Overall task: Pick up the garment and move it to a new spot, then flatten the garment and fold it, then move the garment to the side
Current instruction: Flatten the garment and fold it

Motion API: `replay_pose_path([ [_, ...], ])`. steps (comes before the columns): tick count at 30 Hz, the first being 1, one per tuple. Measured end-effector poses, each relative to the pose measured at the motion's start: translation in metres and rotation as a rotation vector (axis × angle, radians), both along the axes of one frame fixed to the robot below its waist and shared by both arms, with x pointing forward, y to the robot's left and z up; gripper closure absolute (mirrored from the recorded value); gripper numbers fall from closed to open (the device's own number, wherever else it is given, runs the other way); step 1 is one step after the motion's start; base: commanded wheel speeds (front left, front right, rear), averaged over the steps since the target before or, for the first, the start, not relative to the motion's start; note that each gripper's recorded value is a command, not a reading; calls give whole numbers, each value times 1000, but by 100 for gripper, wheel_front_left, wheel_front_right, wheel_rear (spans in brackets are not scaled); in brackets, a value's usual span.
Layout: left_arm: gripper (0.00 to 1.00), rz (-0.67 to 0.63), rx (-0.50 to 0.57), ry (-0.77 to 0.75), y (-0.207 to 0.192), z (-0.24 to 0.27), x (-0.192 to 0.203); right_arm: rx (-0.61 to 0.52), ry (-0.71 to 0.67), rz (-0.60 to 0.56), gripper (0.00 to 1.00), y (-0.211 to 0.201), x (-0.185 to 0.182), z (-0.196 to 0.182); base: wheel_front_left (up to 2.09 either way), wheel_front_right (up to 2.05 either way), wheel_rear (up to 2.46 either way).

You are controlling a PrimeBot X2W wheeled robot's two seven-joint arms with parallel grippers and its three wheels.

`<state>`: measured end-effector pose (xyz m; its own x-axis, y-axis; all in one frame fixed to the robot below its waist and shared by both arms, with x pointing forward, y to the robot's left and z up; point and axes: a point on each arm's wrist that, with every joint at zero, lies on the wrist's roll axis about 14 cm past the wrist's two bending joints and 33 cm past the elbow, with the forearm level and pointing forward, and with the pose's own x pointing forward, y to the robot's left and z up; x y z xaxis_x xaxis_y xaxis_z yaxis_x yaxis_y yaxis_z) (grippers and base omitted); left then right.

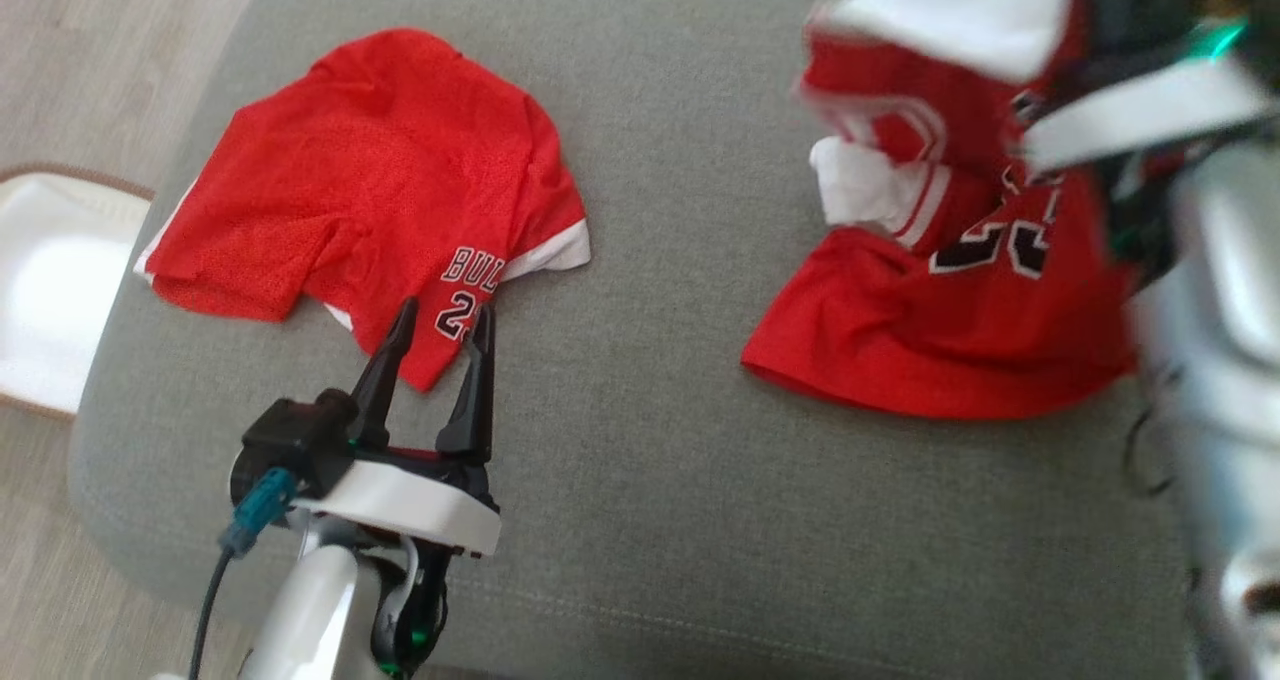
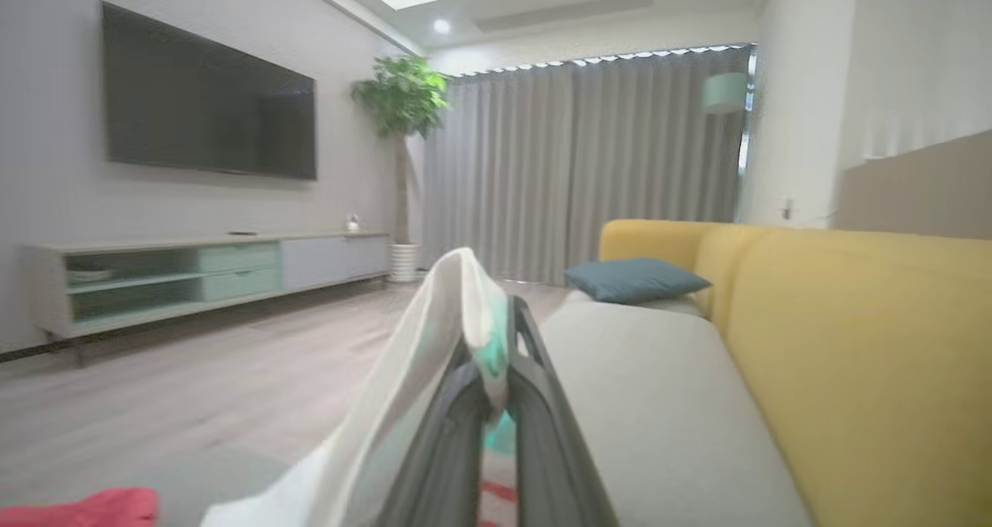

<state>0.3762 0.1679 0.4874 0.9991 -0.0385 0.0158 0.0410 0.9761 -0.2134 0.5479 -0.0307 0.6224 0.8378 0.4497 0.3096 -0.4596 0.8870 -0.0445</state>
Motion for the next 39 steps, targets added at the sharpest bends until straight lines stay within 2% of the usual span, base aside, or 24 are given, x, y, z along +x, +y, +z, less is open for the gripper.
replay_pose_path([
  [3,0,3,-5,21,1,-7,2,-75,33,-91,100,-28,37,-6,0,0,0],
  [4,0,5,-7,29,1,-10,2,-92,57,-126,59,-39,48,-11,0,0,0],
  [5,0,5,-11,36,1,-12,3,-103,80,-162,0,-50,59,-16,0,0,0],
  [8,0,-2,-8,47,-1,-16,7,-158,166,-260,0,-83,82,-37,0,0,0],
  [11,0,3,-2,46,1,-15,12,-192,222,-298,0,-94,91,-53,0,0,0],
  [16,0,-9,-4,36,-3,-13,16,-208,226,-300,0,-91,85,-58,0,0,0],
  [21,0,-15,-9,0,-5,-1,19,-163,195,-300,0,-87,69,-45,0,0,0],
  [27,0,-37,-15,-58,-13,18,16,-104,149,-292,0,-83,24,-40,0,0,0],
  [35,0,-51,-29,-80,-20,26,-6,-42,198,-304,0,-100,-61,-78,0,0,0],
  [39,0,-69,-28,-94,-26,30,-13,34,243,-299,0,-106,-102,-95,0,0,0],
])
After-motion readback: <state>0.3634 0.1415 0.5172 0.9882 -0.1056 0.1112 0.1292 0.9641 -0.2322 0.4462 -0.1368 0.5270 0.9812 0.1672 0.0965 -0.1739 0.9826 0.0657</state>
